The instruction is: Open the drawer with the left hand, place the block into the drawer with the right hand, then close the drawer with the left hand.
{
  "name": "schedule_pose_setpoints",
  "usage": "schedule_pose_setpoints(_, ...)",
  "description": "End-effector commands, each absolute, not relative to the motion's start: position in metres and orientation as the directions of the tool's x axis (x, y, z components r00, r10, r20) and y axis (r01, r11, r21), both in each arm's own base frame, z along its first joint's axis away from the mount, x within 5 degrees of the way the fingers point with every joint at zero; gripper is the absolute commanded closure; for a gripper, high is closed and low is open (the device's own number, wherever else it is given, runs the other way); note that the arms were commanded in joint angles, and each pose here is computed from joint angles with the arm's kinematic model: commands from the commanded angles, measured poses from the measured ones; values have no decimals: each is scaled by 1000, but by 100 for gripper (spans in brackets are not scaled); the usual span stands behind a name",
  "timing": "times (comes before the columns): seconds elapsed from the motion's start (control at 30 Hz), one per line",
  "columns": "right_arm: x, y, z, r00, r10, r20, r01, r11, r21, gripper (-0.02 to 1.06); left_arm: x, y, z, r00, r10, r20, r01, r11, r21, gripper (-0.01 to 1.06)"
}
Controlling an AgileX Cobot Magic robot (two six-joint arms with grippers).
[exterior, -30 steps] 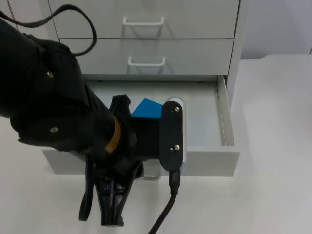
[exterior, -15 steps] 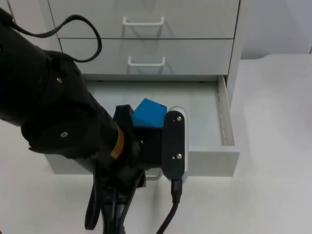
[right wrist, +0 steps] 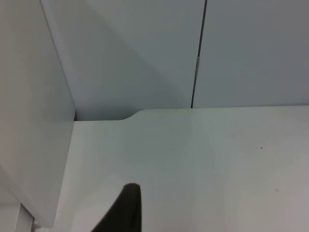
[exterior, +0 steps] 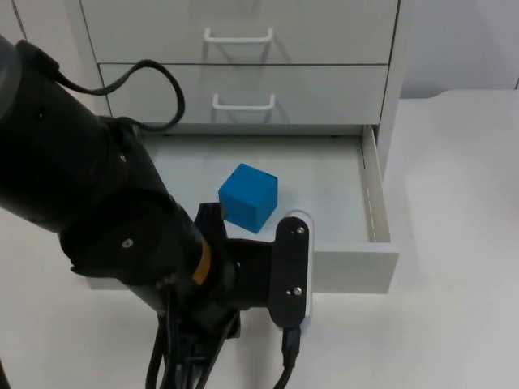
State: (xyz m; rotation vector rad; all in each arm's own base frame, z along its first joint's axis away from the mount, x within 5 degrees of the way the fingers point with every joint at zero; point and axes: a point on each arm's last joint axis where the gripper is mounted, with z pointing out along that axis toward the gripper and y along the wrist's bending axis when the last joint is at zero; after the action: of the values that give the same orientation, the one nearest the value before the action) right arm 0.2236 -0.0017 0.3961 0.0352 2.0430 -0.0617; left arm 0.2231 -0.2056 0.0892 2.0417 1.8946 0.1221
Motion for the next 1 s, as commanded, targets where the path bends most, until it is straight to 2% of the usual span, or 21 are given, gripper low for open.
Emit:
schedule_pose_setpoints(0.0,222,-2,397,-445,-7,-896,53,998,-34,0,223,-207,87,143,975,-169,942,-82,325,105)
schedule_pose_setpoints(0.4,222,-2,397,-445,-7,-896,53,998,-34,0,224,-210,78,153,971,-182,942,-88,323,105)
schedule_pose_setpoints(0.7,222,-2,397,-445,-7,-896,53,998,-34,0,253,-196,86,65,977,-205,935,12,355,105)
schedule_pose_setpoints(0.97,222,-2,397,-445,-7,-896,53,998,-34,0,259,-196,83,81,977,-197,930,-3,368,105)
